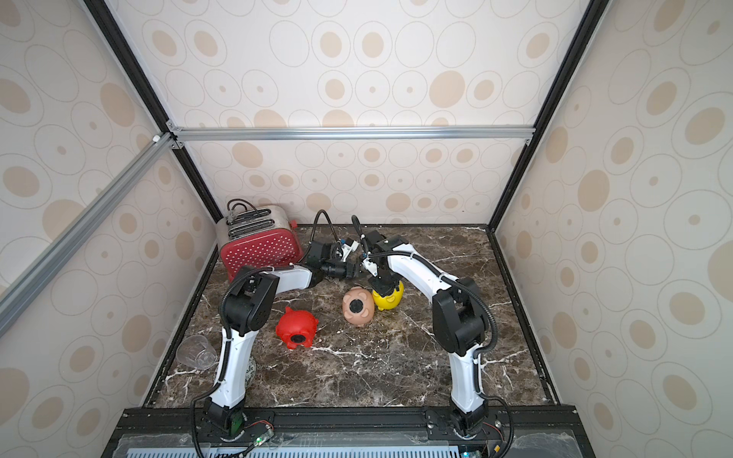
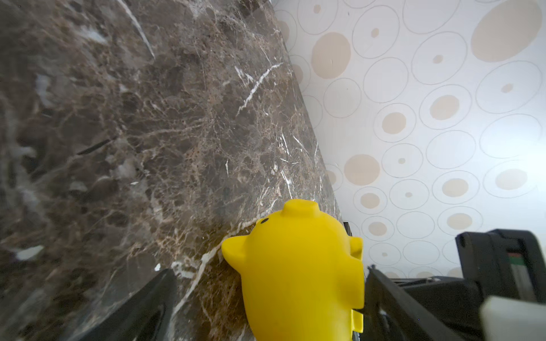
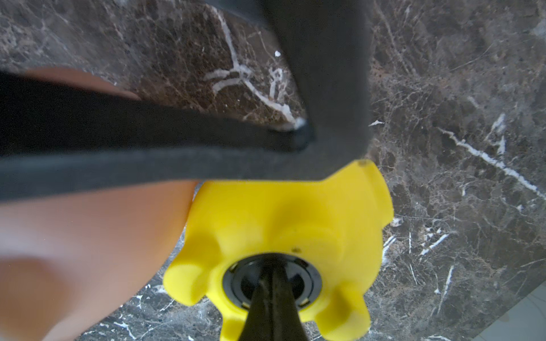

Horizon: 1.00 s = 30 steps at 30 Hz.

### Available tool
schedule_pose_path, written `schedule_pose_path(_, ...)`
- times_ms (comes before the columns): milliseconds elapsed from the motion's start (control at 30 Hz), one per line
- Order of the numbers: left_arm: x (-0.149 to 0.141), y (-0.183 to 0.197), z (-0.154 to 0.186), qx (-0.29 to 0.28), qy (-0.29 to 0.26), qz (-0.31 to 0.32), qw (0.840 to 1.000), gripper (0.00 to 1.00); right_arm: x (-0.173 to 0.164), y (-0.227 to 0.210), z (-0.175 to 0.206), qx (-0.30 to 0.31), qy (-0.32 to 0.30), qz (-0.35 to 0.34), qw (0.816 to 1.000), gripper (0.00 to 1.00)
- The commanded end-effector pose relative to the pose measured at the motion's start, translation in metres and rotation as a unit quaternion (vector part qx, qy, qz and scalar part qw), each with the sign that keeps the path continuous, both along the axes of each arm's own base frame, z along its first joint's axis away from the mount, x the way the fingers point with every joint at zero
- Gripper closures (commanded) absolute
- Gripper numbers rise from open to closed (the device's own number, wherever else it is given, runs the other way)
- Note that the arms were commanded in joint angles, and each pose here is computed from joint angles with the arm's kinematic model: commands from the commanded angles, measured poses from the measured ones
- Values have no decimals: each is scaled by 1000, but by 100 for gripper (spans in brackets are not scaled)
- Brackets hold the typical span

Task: Close piggy banks
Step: Hold the piggy bank at the center of the board.

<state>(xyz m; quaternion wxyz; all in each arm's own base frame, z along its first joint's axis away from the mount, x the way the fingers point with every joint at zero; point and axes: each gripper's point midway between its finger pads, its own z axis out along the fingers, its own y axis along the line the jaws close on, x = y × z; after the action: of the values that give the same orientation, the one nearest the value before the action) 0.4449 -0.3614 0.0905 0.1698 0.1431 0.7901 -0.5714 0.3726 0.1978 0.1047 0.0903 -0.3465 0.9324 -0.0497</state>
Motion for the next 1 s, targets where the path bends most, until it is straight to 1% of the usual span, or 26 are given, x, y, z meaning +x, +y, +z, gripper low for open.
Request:
schedule_pose_path(0, -2, -10, 10, -35, -4, -30, 999, 1, -12, -8, -13, -13, 34, 1, 999, 100)
schedule_pose_path(267, -6, -16, 10, -51, 1, -48, 998, 1, -13, -8, -15, -14, 38, 2, 999, 100)
schedule_pose_path(533, -13, -27, 23, -71, -4, -73, 995, 1, -13, -8, -17, -17, 42, 2, 999, 100)
schedule_pose_path(800, -22, -36, 16, -64, 3, -93, 994, 1, -14, -8, -18, -17, 44, 2, 999, 100)
schedule_pose_path(833, -27, -37, 16, -66, 7, -108, 992, 0, -14, -8, -18, -17, 44, 1, 999, 100)
schedule_pose_path(967, -33, -42, 12, -62, 12, -122, 990, 0, -14, -8, -18, -18, 44, 2, 999, 100)
